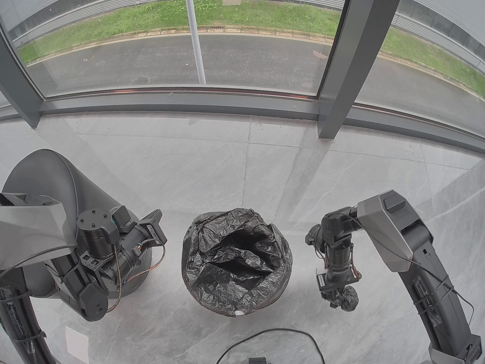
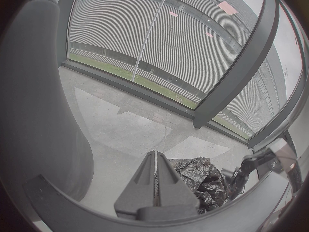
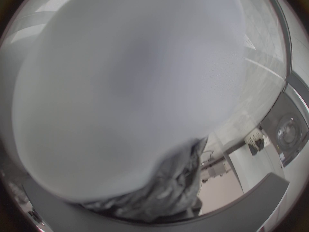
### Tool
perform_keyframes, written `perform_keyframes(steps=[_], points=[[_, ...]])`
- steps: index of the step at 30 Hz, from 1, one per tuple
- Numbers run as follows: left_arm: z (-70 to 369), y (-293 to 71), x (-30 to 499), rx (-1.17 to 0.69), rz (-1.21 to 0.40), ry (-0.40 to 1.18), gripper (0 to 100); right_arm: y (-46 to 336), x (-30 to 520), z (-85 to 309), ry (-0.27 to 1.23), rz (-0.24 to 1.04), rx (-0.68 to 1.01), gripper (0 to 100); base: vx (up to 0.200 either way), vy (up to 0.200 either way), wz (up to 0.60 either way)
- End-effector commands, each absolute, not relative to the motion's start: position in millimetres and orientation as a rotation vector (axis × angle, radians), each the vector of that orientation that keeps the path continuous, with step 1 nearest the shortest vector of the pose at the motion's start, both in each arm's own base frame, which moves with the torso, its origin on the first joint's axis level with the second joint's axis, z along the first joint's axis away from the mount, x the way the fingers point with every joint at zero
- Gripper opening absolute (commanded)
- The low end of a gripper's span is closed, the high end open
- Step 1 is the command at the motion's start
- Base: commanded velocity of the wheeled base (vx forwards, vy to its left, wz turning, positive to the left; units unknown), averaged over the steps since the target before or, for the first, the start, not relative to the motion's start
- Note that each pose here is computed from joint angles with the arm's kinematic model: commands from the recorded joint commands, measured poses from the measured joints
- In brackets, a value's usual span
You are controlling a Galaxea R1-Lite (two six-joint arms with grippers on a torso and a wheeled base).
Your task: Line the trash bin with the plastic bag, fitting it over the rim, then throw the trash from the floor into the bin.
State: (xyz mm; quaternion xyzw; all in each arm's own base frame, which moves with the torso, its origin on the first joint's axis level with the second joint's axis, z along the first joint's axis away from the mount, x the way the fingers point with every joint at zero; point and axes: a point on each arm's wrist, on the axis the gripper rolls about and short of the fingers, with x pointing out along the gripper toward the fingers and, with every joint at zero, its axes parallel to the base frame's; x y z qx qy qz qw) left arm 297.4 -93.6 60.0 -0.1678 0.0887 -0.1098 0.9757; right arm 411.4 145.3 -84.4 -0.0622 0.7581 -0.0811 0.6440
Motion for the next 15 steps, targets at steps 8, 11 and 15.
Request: perform_keyframes(steps=[8, 11, 15], points=[[62, -94, 297, -0.34, -0.223, 0.171, 0, 207, 370, 142, 1.218, 0.182, -0.212, 0, 0.0, 0.0, 0.0], [62, -94, 297, -0.34, -0.223, 0.173, 0, 233, 332, 185, 1.119, 0.301, -0.258, 0, 0.0, 0.0, 0.0], [62, -94, 296, -0.34, -0.223, 0.174, 0, 263, 285, 210, 1.07, 0.386, -0.339, 0, 0.0, 0.0, 0.0]])
